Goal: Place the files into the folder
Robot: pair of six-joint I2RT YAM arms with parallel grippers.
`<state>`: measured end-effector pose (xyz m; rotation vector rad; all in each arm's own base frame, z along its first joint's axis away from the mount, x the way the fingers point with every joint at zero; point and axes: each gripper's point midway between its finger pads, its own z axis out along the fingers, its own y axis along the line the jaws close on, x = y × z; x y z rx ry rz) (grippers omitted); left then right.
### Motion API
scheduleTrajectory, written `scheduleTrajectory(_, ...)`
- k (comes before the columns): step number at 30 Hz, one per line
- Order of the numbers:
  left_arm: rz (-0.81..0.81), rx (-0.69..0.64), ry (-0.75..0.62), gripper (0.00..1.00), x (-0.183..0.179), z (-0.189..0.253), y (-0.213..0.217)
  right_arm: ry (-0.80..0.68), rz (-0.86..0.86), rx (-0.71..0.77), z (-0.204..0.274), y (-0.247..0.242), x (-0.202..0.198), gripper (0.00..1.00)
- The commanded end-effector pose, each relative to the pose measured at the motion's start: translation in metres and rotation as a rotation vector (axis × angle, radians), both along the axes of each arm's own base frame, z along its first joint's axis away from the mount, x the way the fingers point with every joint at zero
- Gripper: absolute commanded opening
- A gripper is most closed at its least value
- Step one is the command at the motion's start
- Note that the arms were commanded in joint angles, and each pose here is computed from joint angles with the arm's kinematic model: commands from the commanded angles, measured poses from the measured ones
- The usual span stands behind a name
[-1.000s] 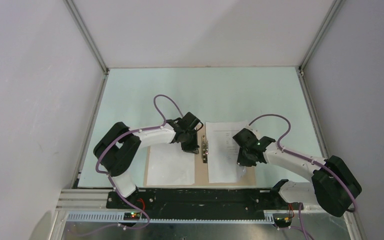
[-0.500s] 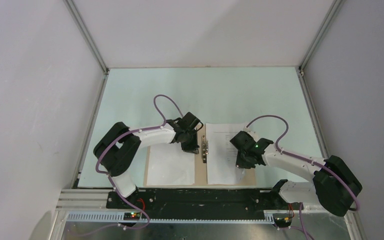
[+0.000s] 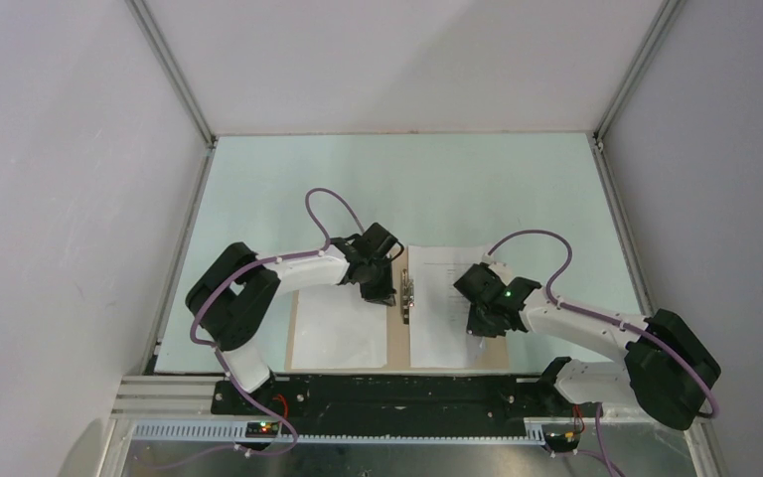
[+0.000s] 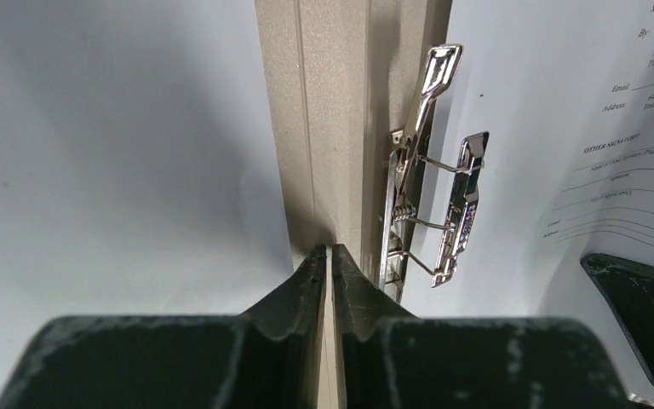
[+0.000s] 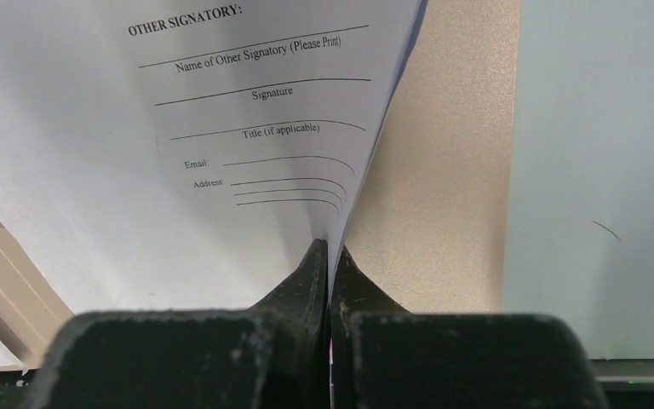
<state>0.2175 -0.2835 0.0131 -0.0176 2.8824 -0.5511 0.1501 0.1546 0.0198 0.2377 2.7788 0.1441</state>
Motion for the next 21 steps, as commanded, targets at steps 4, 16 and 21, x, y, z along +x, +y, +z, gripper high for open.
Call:
scheduleTrajectory(4, -0.02, 0.105, 0.055, 0.14, -0.021, -0.023, 0.022, -0.052, -0.021, 0.018, 0.013, 0.008, 0.007, 0.0)
scheduleTrajectory(16, -0.019, 0.107, 0.048, 0.15, -0.021, -0.022, 0.024, -0.06, 0.002, 0.017, 0.013, 0.009, 0.007, 0.0)
scheduleTrajectory(21, -0.032, 0.091, 0.018, 0.28, -0.016, -0.013, 0.021, -0.049, 0.009, 0.001, 0.009, 0.008, 0.007, 0.0)
